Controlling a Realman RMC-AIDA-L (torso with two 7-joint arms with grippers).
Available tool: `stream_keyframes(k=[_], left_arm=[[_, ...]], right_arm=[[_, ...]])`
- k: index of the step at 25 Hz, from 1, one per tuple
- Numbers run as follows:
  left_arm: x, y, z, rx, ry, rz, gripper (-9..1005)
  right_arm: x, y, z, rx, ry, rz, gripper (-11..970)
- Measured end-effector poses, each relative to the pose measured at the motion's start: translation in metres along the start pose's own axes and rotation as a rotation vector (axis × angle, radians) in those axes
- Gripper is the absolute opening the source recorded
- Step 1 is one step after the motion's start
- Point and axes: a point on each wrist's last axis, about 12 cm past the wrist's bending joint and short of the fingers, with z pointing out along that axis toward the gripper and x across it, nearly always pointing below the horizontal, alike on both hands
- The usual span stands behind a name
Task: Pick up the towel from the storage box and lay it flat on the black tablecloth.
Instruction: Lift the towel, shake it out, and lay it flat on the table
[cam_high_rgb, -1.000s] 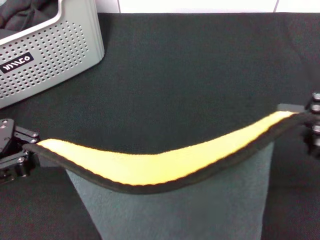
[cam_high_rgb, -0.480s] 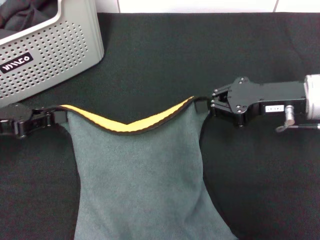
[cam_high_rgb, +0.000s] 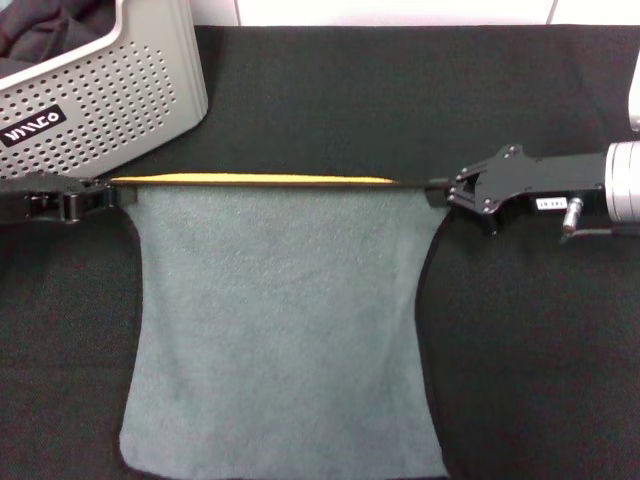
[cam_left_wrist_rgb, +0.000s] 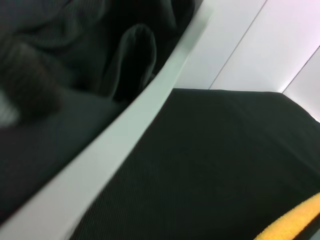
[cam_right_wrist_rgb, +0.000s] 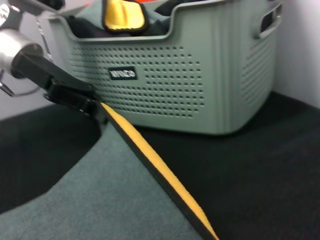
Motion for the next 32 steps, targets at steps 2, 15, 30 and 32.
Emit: stream_keyframes(k=[2, 15, 30, 32], left_arm=[[-0.004, 0.000, 0.005, -0.008, 0.008, 0.012, 25], [-0.014, 0.000, 0.021, -0.031, 0.024, 0.041, 33], [-0.009, 0.001, 0.034, -0.081, 0.032, 0.043, 42], [-0.009, 0.001, 0.035, -0.085, 0.030, 0.042, 44]], right_arm=[[-0.002, -0.004, 0.000, 0.026, 0.004, -0.021, 120], [-0.028, -0.019, 0.013, 0.095, 0.071, -0.171, 123], [-0.021, -0.024, 0.021, 0.150, 0.117, -0.171, 127], [-0.020, -0.023, 0.022, 0.151, 0.117, -0.174, 128]])
